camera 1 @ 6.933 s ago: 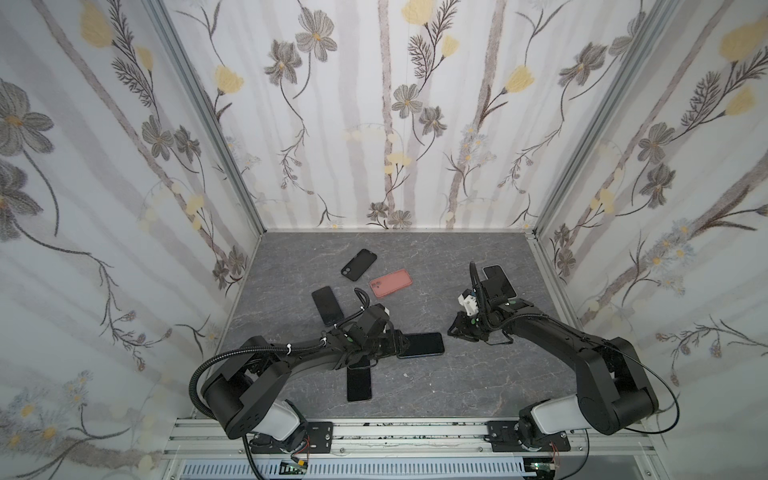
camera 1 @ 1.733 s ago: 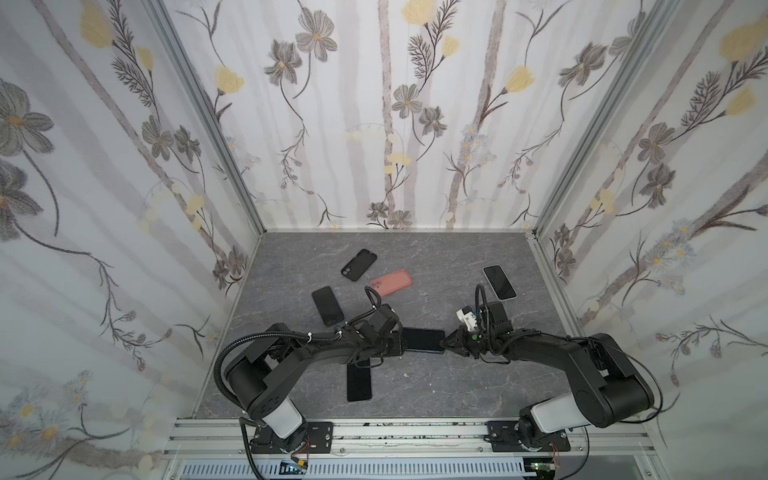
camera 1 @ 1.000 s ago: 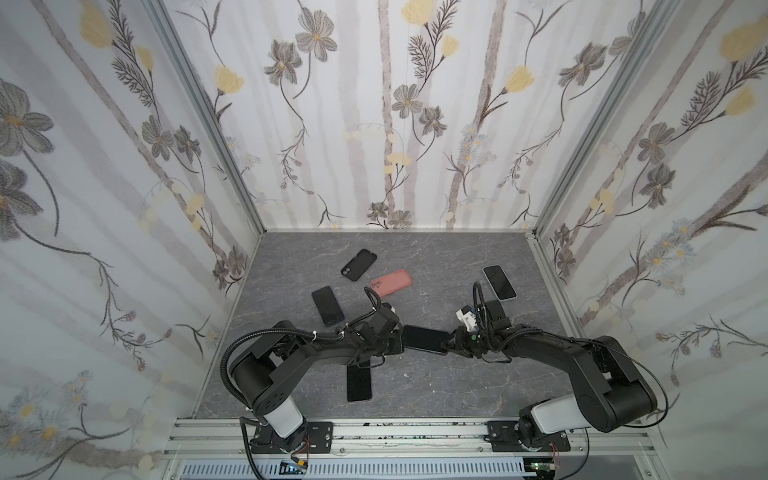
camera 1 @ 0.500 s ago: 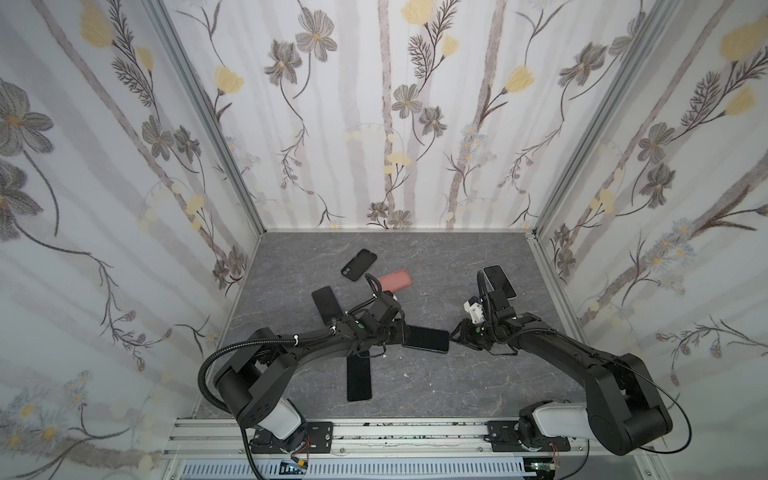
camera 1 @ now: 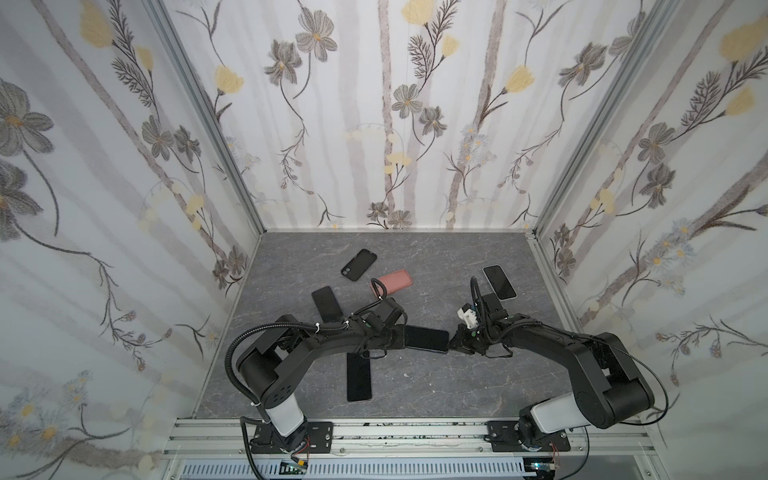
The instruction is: Put the phone into the phone case
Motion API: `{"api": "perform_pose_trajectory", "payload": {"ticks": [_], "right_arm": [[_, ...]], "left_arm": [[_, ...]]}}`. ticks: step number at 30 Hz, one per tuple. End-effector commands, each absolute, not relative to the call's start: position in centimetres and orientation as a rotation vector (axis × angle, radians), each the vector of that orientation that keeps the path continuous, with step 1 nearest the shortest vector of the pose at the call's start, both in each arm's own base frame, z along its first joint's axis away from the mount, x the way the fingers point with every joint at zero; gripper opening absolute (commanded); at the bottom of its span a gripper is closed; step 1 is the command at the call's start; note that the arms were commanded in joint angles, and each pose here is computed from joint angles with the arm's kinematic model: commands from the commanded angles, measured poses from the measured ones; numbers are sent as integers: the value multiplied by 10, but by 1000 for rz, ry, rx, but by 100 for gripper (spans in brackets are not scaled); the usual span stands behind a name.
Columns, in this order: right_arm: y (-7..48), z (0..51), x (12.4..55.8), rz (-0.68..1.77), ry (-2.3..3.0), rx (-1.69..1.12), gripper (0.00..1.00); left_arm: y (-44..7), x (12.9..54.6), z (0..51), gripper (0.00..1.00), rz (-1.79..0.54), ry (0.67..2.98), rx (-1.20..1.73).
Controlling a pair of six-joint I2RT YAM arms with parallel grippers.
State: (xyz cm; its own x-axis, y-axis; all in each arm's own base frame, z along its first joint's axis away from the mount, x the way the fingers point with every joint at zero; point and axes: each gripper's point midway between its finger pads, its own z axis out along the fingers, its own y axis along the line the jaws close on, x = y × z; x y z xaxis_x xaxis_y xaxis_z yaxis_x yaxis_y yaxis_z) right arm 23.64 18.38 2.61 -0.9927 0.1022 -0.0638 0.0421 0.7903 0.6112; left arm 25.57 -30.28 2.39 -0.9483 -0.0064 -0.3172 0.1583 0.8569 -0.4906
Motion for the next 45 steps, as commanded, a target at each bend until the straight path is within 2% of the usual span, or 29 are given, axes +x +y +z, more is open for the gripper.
{"api": "perform_pose_trajectory", "payload": {"ticks": [1, 21, 25, 30, 33, 45], "right_arm": [[176, 10, 227, 908, 2938, 109, 4], [133, -39, 193, 291, 3195, 12, 6], [147, -18, 211, 292, 3139, -39, 9], [174, 47, 259, 380, 2947, -66, 20], [178, 65, 278, 389, 2886, -70, 25], [190, 31, 283, 430, 2984, -147, 26]], "left_arm": [[-301, 246, 14, 36, -773, 2768, 98], [-291, 236, 5, 35, -766, 2787, 63], [-289, 238, 8, 35, -751, 2776, 61], [-288, 245, 18, 35, -734, 2743, 67], [-288, 248, 18, 35, -715, 2747, 76], [-290, 252, 27, 35, -716, 2736, 85]]}}
